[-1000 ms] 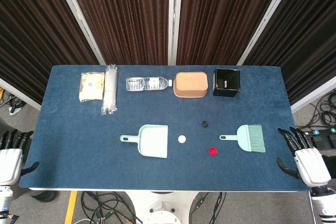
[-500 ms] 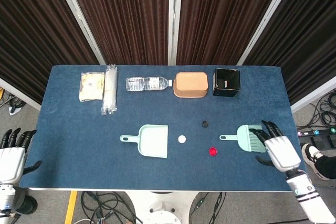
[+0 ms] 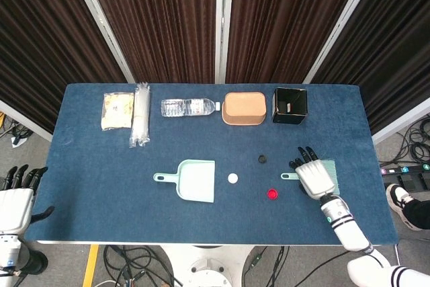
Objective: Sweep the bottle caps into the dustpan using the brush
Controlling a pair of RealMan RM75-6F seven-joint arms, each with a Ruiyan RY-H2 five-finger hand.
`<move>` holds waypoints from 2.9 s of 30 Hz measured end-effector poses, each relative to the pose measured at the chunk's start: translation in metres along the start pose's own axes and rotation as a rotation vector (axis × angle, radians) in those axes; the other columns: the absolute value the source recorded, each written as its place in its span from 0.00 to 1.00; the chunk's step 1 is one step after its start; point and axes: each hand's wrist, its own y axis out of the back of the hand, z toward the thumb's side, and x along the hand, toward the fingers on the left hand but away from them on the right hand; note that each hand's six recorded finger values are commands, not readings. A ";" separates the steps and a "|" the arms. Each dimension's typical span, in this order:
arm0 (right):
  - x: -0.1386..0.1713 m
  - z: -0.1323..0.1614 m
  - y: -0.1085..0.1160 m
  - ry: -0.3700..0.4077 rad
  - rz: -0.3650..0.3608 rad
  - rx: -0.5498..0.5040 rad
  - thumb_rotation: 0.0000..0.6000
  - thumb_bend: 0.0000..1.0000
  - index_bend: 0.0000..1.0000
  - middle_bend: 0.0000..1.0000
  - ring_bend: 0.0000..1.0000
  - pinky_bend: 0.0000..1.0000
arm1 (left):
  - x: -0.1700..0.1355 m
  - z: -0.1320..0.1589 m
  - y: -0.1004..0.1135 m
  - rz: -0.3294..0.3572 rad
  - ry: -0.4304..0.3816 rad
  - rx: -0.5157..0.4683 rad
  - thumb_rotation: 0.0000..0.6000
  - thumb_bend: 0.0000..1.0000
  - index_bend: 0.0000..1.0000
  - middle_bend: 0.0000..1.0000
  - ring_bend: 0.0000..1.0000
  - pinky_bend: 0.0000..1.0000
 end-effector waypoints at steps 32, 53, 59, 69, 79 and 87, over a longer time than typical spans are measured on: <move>-0.027 0.018 -0.035 -0.016 0.070 0.075 1.00 0.22 0.48 0.49 0.17 0.11 | 0.003 -0.002 -0.005 -0.008 -0.005 -0.012 1.00 0.12 0.15 0.18 0.07 0.06; -0.010 -0.026 0.049 -0.016 -0.132 -0.148 1.00 0.33 0.62 0.57 0.23 0.14 | 0.064 0.066 0.002 -0.077 -0.255 -0.076 1.00 0.12 0.26 0.21 0.08 0.08; -0.008 -0.038 0.094 0.001 -0.227 -0.217 1.00 0.33 0.62 0.57 0.23 0.14 | 0.093 0.125 -0.010 -0.147 -0.368 -0.103 1.00 0.12 0.33 0.30 0.19 0.15; -0.005 -0.049 0.095 -0.010 -0.215 -0.238 1.00 0.33 0.62 0.57 0.23 0.14 | 0.105 0.203 -0.040 -0.234 -0.462 -0.089 1.00 0.17 0.38 0.35 0.22 0.22; -0.007 -0.053 0.083 -0.015 -0.187 -0.251 1.00 0.33 0.62 0.57 0.23 0.14 | 0.104 0.244 -0.067 -0.275 -0.475 0.041 1.00 0.21 0.41 0.40 0.27 0.23; -0.006 -0.056 0.079 -0.021 -0.183 -0.258 1.00 0.33 0.62 0.58 0.23 0.14 | 0.107 0.271 -0.073 -0.292 -0.477 0.062 1.00 0.22 0.41 0.41 0.27 0.23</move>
